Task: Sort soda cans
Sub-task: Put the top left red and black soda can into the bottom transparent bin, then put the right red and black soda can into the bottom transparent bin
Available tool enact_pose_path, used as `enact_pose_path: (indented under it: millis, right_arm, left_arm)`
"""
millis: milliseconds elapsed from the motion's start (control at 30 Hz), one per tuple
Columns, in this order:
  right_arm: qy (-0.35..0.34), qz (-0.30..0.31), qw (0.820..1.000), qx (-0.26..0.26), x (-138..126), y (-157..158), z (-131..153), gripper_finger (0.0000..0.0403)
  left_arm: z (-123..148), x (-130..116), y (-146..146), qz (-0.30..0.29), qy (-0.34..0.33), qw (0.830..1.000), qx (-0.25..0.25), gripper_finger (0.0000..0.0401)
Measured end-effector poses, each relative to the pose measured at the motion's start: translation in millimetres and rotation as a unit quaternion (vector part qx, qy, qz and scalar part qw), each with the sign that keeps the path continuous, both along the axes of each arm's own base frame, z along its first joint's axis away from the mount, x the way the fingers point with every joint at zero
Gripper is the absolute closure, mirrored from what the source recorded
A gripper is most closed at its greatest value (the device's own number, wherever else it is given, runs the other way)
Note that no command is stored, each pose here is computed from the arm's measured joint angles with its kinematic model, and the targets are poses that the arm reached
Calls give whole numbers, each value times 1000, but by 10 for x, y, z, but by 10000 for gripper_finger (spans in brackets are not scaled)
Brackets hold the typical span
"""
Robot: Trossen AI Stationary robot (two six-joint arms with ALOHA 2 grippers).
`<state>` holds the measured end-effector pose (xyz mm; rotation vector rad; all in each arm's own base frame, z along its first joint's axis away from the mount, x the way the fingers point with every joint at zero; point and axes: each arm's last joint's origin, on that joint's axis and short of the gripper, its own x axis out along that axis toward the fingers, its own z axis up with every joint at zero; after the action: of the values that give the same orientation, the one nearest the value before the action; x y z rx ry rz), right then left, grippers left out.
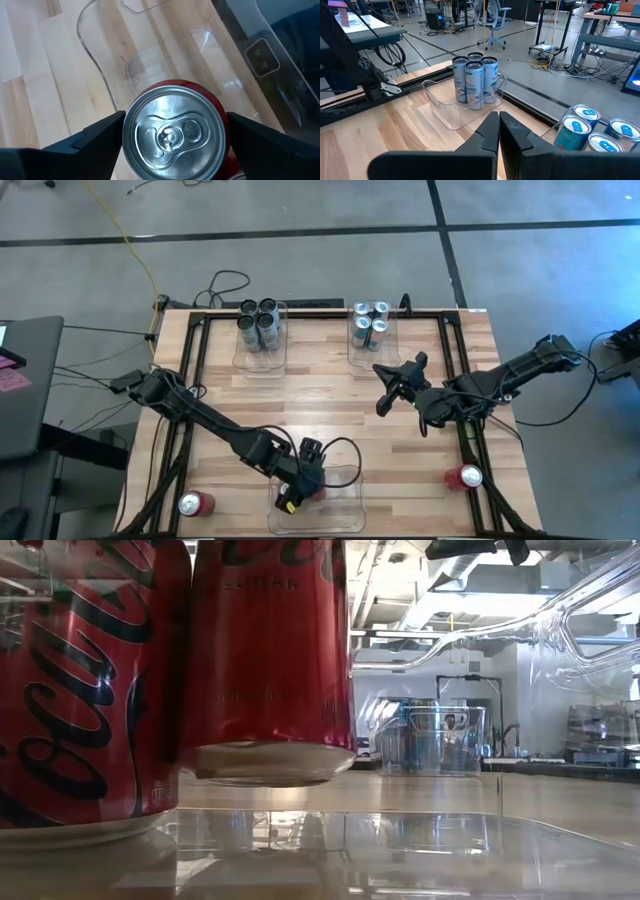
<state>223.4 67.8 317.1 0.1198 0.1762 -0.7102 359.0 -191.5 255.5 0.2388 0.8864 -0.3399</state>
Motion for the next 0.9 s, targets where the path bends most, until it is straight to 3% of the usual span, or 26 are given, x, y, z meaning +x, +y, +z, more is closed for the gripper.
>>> enact_pose_path:
  millis: [233,500,767,900]
  right_arm:
    - [1,1,1000,-1,-1,1,0,371]
    - [4,4,1000,-2,-8,16,-5,371]
    - [-9,14,1000,14,-14,54,1,371]
    - [46,105,992,51,-28,85,-83,371]
  left_arm:
    - [18,9,9,-1,-6,1000,-2,40]
    - [56,-15,40,13,-11,1000,13,36]
    - [583,-306,183,32,-62,998,7,36]
    - [942,-604,269,73,-102,992,-2,36]
